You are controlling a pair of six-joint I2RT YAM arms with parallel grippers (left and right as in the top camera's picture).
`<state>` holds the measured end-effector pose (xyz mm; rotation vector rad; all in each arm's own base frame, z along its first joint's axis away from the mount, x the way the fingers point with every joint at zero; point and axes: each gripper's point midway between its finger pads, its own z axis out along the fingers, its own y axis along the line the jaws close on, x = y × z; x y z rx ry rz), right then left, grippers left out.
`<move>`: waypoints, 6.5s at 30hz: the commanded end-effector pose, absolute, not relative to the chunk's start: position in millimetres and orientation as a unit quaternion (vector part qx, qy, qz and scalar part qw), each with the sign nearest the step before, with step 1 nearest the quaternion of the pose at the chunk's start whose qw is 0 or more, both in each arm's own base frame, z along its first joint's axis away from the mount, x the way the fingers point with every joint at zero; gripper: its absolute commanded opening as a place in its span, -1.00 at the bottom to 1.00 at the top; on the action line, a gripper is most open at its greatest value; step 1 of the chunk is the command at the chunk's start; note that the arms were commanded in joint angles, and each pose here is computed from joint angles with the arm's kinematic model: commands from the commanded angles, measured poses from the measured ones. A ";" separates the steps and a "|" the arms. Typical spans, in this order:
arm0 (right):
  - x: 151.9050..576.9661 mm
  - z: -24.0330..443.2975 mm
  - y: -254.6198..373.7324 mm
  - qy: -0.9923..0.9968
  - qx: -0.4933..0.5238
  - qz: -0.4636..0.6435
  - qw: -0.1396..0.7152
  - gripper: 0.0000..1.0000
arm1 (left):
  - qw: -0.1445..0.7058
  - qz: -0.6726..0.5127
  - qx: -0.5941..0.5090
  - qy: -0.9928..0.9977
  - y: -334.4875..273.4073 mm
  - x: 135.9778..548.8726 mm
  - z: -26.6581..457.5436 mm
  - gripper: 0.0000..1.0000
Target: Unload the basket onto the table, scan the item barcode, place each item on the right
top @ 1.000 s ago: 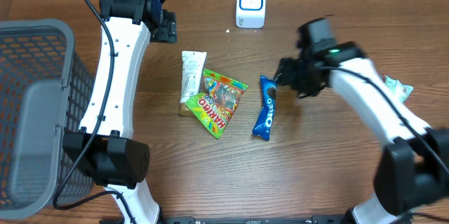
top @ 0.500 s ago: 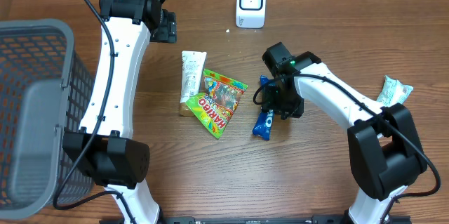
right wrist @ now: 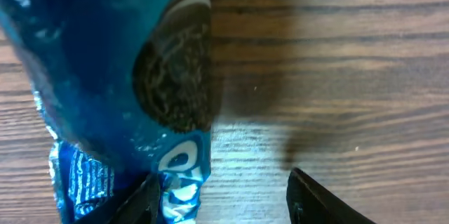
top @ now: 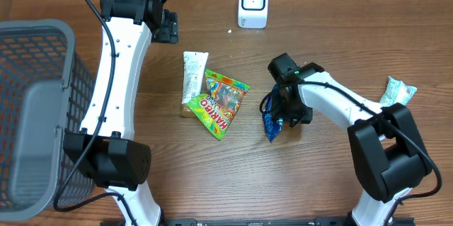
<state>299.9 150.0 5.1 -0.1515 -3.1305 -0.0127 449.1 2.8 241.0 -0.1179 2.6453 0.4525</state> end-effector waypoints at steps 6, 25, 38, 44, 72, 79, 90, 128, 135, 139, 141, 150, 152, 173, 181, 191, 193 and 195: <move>293.2 -9.9 114.2 -0.998 -0.057 0.030 0.022 0.19 | 0.220 0.173 -0.031 0.960 1.7 451.7 235.9 0.99; 352.6 69.2 133.2 -0.986 -0.014 -0.168 -0.014 0.31 | 0.220 0.173 -0.031 0.960 1.7 451.7 235.9 1.00; 372.3 39.2 137.9 -0.995 0.021 -0.034 -0.092 0.21 | 0.220 0.173 -0.031 0.960 1.7 451.7 235.9 1.00; 369.2 26.6 127.1 -0.997 0.007 -0.004 -0.079 0.11 | 0.220 0.172 -0.031 0.960 1.6 451.7 235.8 0.99; 371.1 104.2 186.1 -0.900 0.100 -0.422 -0.040 -0.93 | 0.220 0.173 -0.031 0.960 1.7 451.7 235.9 1.00; 363.4 49.9 172.7 -0.902 0.086 -0.423 0.015 -0.93 | 0.220 0.173 -0.031 0.960 1.7 451.7 235.9 0.99; 394.4 31.1 110.2 -0.962 -0.012 -0.273 0.028 0.61 | 0.220 0.173 -0.031 0.960 1.7 451.7 235.9 0.99; 365.2 18.8 159.8 -0.999 -0.030 -0.009 0.015 -0.92 | 0.220 0.173 -0.031 0.960 1.7 451.7 235.9 1.00; 368.7 36.4 202.5 -0.972 0.067 -0.220 0.036 -0.92 | 0.220 0.172 -0.031 0.960 1.6 451.7 235.8 0.99; 359.6 77.1 229.1 -0.892 0.191 -0.410 0.015 -0.90 | 0.220 0.173 -0.031 0.960 1.7 451.7 235.9 0.99; 358.3 90.0 227.7 -0.863 0.222 -0.454 -0.004 -0.88 | 0.220 0.172 -0.031 0.960 1.6 451.7 235.8 0.99; 365.1 76.4 206.3 -0.881 0.228 -0.414 -0.013 -0.31 | 0.220 0.173 -0.031 0.960 1.7 451.7 235.9 0.99; 363.5 69.5 204.4 -0.885 0.227 -0.407 -0.008 -0.29 | 0.220 0.173 -0.031 0.960 1.7 451.7 235.9 1.00; 379.4 20.9 212.1 -0.946 0.160 -0.281 -0.014 0.05 | 0.220 0.173 -0.031 0.960 1.7 451.7 235.9 0.99; 380.1 18.1 209.3 -0.949 0.161 -0.270 -0.016 -0.06 | 0.220 0.172 -0.031 0.960 1.6 451.7 235.8 1.00; 377.0 16.9 215.8 -0.943 0.159 -0.293 -0.006 -0.93 | 0.220 0.173 -0.031 0.960 1.7 451.7 235.9 0.99; 371.8 31.0 227.1 -0.927 0.157 -0.340 0.006 -0.92 | 0.220 0.173 -0.031 0.960 1.7 451.7 235.9 1.00; 370.8 49.4 234.9 -0.910 0.152 -0.385 0.013 -0.92 | 0.220 0.173 -0.031 0.960 1.7 451.7 235.9 0.99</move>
